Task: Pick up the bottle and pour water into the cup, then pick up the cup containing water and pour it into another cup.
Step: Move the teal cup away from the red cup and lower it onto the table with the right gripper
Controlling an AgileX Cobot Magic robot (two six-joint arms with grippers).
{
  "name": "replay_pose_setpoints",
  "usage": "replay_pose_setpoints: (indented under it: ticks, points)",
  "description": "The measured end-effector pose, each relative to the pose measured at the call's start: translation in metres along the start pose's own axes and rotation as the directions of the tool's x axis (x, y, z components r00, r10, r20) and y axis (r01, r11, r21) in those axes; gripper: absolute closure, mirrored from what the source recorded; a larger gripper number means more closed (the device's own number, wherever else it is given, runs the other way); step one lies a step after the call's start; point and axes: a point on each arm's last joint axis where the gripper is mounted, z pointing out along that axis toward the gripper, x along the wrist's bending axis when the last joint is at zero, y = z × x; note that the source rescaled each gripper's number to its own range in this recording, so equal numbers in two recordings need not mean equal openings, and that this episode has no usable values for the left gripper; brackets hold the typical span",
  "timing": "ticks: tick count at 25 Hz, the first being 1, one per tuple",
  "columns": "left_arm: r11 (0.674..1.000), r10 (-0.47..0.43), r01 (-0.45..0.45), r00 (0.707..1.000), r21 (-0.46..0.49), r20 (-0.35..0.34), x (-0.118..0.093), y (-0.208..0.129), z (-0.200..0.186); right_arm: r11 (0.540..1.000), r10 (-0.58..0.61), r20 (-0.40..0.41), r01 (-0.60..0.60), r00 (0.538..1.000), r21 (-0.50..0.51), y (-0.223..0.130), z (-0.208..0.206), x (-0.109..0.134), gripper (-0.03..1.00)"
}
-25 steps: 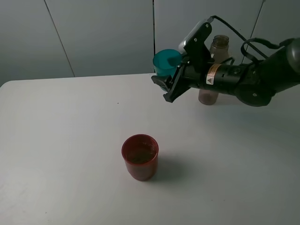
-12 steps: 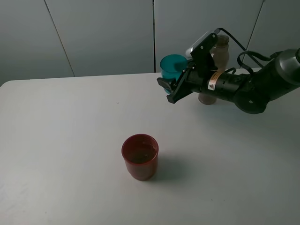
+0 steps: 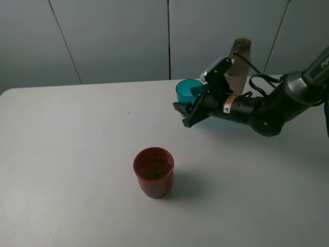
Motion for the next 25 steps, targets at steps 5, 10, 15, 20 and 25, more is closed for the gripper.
replay_pose_setpoints:
  ticks: [5,10,15,20,25]
  points:
    - [1.0,0.0,0.0,1.0,0.0,0.0,0.0,0.0,0.0,1.0,0.009,-0.005,-0.009,1.0,0.03,-0.009,0.002,0.001,0.91]
    - [1.0,0.0,0.0,1.0,0.0,0.0,0.0,0.0,0.0,0.997,0.012,-0.003,-0.012,1.0,0.075,-0.014,0.002,0.002,0.91]
    - [1.0,0.0,0.0,1.0,0.0,0.0,0.0,0.0,0.0,0.995,0.012,-0.002,-0.012,1.0,0.096,-0.016,0.002,0.001,0.33]
    - [1.0,0.0,0.0,1.0,0.0,0.0,0.0,0.0,0.0,0.996,0.009,0.0,-0.009,1.0,0.089,-0.013,0.001,0.001,-0.02]
    - [1.0,0.0,0.0,1.0,0.0,0.0,0.0,0.0,0.0,0.999,0.014,0.02,-0.014,1.0,0.034,0.012,-0.006,-0.004,-0.02]
